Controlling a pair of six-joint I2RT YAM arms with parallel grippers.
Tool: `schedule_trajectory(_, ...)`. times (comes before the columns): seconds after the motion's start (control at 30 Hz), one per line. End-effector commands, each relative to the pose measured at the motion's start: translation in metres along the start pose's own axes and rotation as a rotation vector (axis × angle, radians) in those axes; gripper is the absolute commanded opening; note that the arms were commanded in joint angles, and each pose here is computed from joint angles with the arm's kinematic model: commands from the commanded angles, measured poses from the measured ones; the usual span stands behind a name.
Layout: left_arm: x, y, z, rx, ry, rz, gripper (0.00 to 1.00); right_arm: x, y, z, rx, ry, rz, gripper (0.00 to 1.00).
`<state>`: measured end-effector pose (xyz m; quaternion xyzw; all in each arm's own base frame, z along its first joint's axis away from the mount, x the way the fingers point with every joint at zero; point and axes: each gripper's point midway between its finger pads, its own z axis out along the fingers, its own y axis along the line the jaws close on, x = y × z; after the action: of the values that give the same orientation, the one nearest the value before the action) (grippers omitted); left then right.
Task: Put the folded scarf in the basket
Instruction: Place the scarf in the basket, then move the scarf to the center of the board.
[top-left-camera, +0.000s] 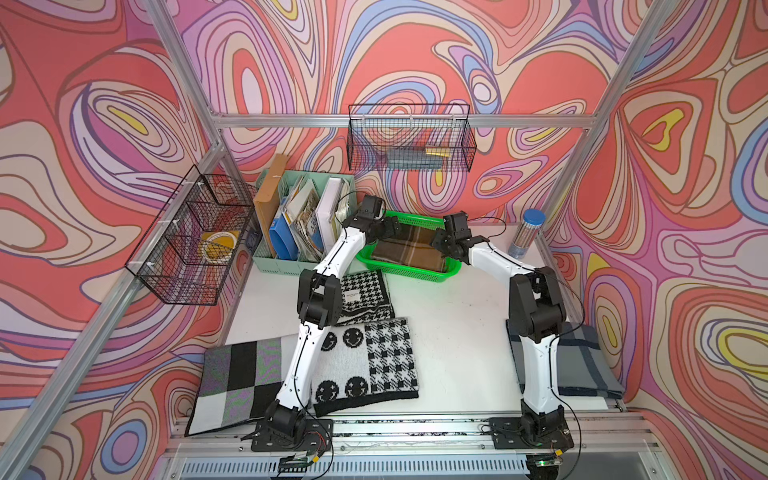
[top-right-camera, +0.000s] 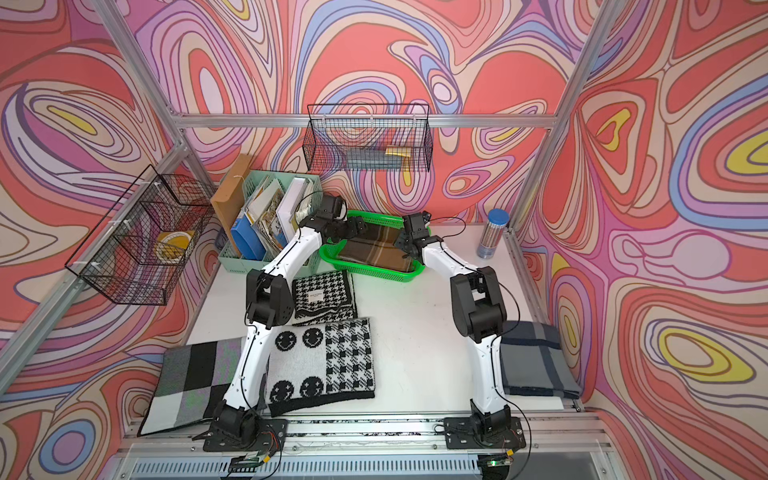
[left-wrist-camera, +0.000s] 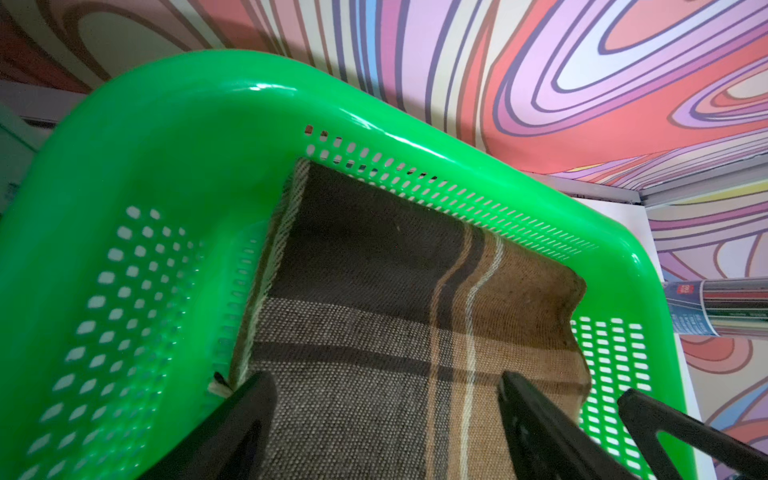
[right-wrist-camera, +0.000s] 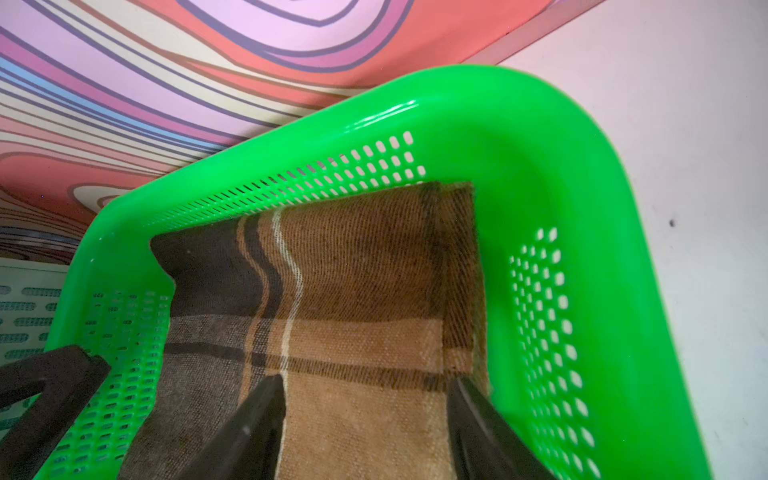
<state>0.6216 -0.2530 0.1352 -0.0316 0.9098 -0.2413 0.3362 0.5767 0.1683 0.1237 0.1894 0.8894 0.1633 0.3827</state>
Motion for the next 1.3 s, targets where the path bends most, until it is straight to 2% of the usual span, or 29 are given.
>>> schedule_trajectory(0.0,-0.032,-0.039,-0.041,0.055,-0.091,0.045,0.93,-0.030,0.019,-0.038,-0.046,-0.072,-0.023,0.64)
schedule_trajectory(0.23,-0.025,-0.084,-0.087,0.089,-0.079,0.088,0.92,-0.035,0.029,-0.090,-0.123,-0.081,-0.030,0.63)
schedule_trajectory(0.27,-0.021,-0.088,-0.096,0.089,-0.071,0.087,0.92,-0.031,0.028,-0.097,-0.128,-0.069,-0.032,0.62)
schedule_trajectory(0.33,-0.010,-0.095,-0.113,0.087,-0.057,0.092,0.98,-0.023,0.025,-0.113,-0.138,-0.046,-0.027,0.62)
schedule_trajectory(0.5,0.026,-0.094,-0.163,-0.009,-0.064,0.132,0.99,0.011,0.014,-0.161,-0.171,0.015,-0.009,0.62)
schedule_trajectory(0.7,0.082,-0.067,-0.227,0.002,-0.073,0.018,0.99,0.080,0.010,-0.213,-0.216,0.123,-0.052,0.62)
schedule_trajectory(0.87,0.134,-0.039,-0.277,0.009,-0.072,-0.057,0.98,0.156,0.011,-0.242,-0.314,0.244,-0.010,0.63)
schedule_trajectory(1.13,0.223,0.022,-0.325,-0.041,-0.040,-0.141,0.95,0.279,-0.003,-0.242,-0.313,0.446,-0.023,0.67)
schedule_trajectory(1.27,0.260,0.051,-0.336,-0.089,0.002,-0.165,0.95,0.308,0.004,-0.239,-0.318,0.483,-0.043,0.67)
